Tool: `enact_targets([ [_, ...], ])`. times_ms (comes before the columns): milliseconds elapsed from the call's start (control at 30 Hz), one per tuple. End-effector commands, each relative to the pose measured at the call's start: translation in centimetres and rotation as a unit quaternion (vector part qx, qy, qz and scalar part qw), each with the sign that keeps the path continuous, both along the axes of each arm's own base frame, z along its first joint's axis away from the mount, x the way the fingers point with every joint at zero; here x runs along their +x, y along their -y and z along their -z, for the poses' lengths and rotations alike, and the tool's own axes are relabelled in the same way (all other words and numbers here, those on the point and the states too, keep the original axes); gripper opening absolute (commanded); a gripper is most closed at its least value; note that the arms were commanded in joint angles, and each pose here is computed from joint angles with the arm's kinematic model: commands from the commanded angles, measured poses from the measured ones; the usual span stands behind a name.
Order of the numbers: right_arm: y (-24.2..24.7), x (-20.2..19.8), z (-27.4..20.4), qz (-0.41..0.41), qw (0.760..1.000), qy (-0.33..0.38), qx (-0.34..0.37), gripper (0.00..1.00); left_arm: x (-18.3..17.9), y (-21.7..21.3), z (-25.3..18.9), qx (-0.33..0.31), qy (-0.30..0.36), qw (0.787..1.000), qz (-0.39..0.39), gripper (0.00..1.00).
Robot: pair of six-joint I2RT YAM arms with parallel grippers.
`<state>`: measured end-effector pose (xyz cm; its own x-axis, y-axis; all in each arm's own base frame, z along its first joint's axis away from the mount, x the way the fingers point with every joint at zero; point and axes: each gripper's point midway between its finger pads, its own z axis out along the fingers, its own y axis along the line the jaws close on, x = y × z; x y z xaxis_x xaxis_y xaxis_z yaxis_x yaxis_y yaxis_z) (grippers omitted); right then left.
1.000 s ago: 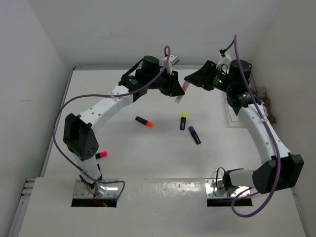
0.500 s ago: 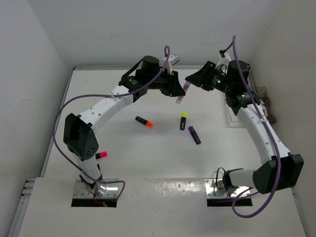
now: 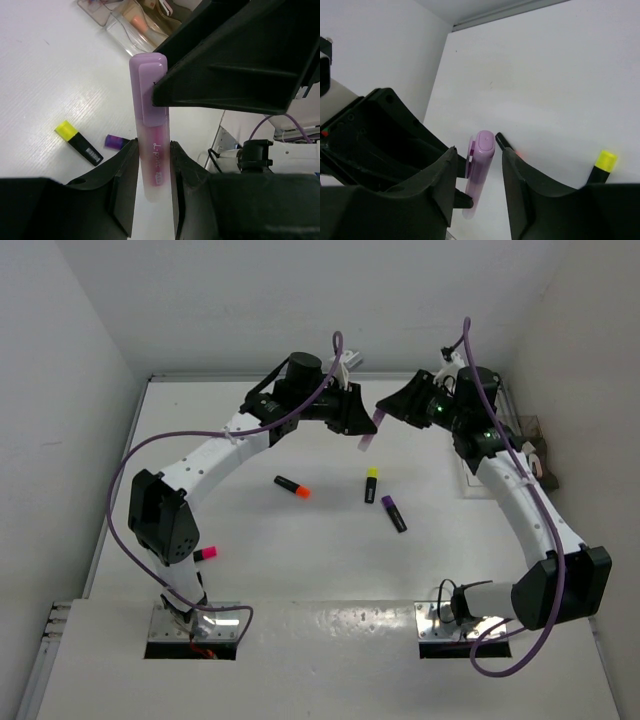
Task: Sort the stationery into containers
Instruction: Pass the stationery from the left arm to the right, then place the stationery into the container
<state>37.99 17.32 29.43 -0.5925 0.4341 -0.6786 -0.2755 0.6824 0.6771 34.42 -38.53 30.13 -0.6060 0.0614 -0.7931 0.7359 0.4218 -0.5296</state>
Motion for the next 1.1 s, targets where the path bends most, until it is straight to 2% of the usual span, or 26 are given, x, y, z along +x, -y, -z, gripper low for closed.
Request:
enact_targets([
  [0, -0.8, 0.0, -0.5, -0.011, 1.000, 0.017, 0.007, 0.37, -0.1, -0.2, -3.8, -0.040, 0.032, 0.999, 0.005, 0.00],
  [67, -1.2, -0.2, -0.3, -0.014, 1.000, 0.010, 0.015, 0.33, 0.1, -0.3, -4.0, -0.044, 0.031, 0.999, 0.003, 0.00],
  [333, -2.2, -0.9, 0.5, -0.028, 0.999, -0.002, 0.022, 0.31, 0.5, -0.1, -4.3, -0.052, 0.022, 0.998, -0.002, 0.00],
  [467, -2.2, -0.9, 0.5, -0.028, 0.999, 0.001, 0.018, 0.14, 0.5, 0.0, -4.2, -0.054, 0.020, 0.998, -0.001, 0.00],
  [500, -2.0, -0.8, 0.5, -0.028, 1.000, 0.005, 0.013, 0.07, 0.5, 0.0, -4.2, -0.055, 0.021, 0.998, -0.001, 0.14],
  [533, -2.0, -0.9, 0.4, -0.028, 1.000, 0.006, 0.008, 0.04, 0.4, -0.1, -4.3, -0.056, 0.022, 0.998, -0.001, 0.27],
  [567, -1.6, -0.7, 0.2, -0.024, 1.000, 0.011, 0.002, 0.03, 0.5, -0.2, -4.1, -0.053, 0.026, 0.998, 0.000, 0.59],
  [633, -0.3, -0.2, -0.6, -0.017, 0.999, 0.029, -0.017, 0.00, 0.8, -0.8, -3.7, -0.039, 0.030, 0.999, -0.012, 1.00],
  [667, 0.4, -0.4, -0.3, -0.017, 0.999, 0.019, -0.028, 0.00, 1.0, -1.2, -3.4, -0.029, 0.032, 0.999, -0.018, 1.00],
  [733, 3.6, 0.8, -1.3, -0.003, 0.996, 0.045, -0.081, 0.00, 1.9, -2.9, -2.9, -0.003, 0.054, 0.998, -0.029, 1.00],
  [767, 5.0, 0.4, -0.2, -0.003, 0.994, 0.017, -0.107, 0.00, 2.2, -3.6, -2.6, 0.010, 0.063, 0.997, -0.033, 1.00],
  [833, 9.1, 0.8, 0.8, -0.002, 0.979, 0.008, -0.202, 0.00, 3.2, -5.8, -1.7, 0.042, 0.092, 0.994, -0.039, 1.00],
  [867, 12.7, 1.4, 1.5, 0.012, 0.962, 0.017, -0.271, 0.00, 3.7, -7.1, -1.0, 0.064, 0.107, 0.992, -0.038, 1.00],
  [933, 16.1, 1.2, 2.8, 0.014, 0.943, -0.021, -0.331, 0.00, 4.0, -8.1, 0.2, 0.090, 0.111, 0.989, -0.031, 1.00],
  [967, 19.1, 1.3, 3.7, 0.008, 0.918, -0.020, -0.397, 0.00, 4.2, -9.0, 1.4, 0.109, 0.107, 0.988, -0.024, 1.00],
  [1067, 24.0, 0.7, 6.2, -0.009, 0.885, -0.073, -0.460, 0.00, 4.4, -10.4, 3.5, 0.140, 0.088, 0.986, -0.025, 1.00],
])
